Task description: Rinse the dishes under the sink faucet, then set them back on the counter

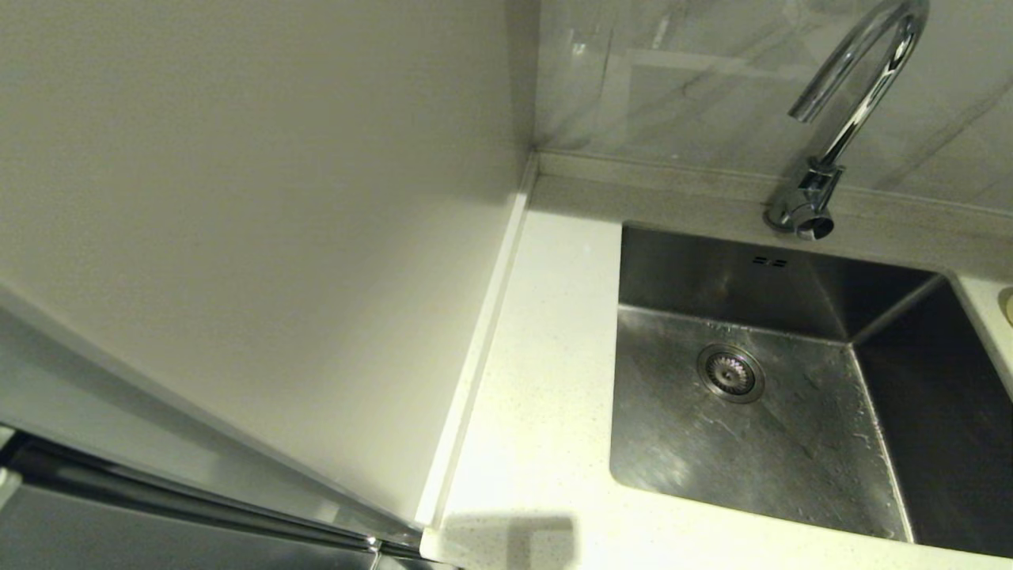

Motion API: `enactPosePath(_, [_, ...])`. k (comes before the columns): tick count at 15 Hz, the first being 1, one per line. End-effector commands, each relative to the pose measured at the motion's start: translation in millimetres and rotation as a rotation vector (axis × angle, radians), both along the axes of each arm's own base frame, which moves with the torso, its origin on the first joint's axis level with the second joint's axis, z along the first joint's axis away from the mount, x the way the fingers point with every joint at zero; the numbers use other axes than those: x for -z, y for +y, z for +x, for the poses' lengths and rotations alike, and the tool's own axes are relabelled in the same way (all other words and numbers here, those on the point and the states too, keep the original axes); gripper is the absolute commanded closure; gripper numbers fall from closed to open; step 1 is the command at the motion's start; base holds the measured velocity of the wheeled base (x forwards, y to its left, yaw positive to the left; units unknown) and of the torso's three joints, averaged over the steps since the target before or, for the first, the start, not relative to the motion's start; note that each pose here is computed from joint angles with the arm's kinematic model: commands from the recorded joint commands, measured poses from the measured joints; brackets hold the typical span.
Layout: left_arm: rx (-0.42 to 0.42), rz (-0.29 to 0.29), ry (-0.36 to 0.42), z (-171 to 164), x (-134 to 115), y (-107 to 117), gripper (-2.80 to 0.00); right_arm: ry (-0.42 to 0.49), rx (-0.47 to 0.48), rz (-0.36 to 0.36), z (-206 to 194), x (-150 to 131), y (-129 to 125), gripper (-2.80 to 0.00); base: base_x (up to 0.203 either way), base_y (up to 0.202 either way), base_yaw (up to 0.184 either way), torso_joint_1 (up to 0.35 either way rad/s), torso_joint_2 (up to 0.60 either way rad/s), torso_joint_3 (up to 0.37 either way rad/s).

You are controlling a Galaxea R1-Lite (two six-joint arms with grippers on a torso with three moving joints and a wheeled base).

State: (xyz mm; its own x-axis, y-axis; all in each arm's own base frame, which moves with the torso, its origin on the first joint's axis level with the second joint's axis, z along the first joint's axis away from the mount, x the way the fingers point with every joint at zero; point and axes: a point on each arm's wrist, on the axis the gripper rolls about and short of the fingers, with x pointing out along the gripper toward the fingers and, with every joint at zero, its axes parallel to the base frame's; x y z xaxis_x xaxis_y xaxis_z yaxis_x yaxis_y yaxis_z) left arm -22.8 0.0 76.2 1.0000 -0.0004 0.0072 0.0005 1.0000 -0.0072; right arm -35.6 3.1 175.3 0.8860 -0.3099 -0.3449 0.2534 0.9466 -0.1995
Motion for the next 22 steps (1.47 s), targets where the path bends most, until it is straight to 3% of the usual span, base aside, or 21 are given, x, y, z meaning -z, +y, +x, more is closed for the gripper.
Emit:
enactPosePath(1, [0.000, 0.000, 0.003, 0.2, 0.8, 0.0, 0.00, -0.160, 0.001, -0.003, 9.4, 11.0, -1.9, 0.00, 0.000, 0.000, 0.000, 0.000, 0.00, 0.000])
enactPosePath(3, [-0.002, 0.000, 0.003, 0.2, 0.8, 0.0, 0.00, -0.274, -0.048, 0.058, 21.6, 21.0, -4.9, 0.00, 0.000, 0.000, 0.000, 0.000, 0.00, 0.000])
enactPosePath(6, [0.000, 0.000, 0.003, 0.2, 0.8, 0.0, 0.00, -0.321, -0.119, 0.092, 28.1, 36.5, -6.4, 0.00, 0.000, 0.000, 0.000, 0.000, 0.00, 0.000])
enactPosePath(13, [0.000, 0.000, 0.003, 0.2, 0.8, 0.0, 0.00, -0.448, -0.278, 0.061, 13.6, 89.3, -4.2, 0.00, 0.000, 0.000, 0.000, 0.000, 0.00, 0.000])
enactPosePath(14, [0.000, 0.000, 0.003, 0.2, 0.8, 0.0, 0.00, -0.428, -0.326, 0.064, 12.5, 93.7, -3.1, 0.00, 0.000, 0.000, 0.000, 0.000, 0.00, 0.000])
enactPosePath(17, [0.000, 0.000, 0.003, 0.2, 0.8, 0.0, 0.00, -0.329, -0.337, 0.085, 10.8, 99.8, -2.7, 0.00, 0.000, 0.000, 0.000, 0.000, 0.00, 0.000])
enactPosePath(22, [0.000, 0.000, 0.003, 0.2, 0.8, 0.0, 0.00, -0.378, -0.327, 0.110, 12.7, 99.5, -2.9, 0.00, 0.000, 0.000, 0.000, 0.000, 0.00, 0.000])
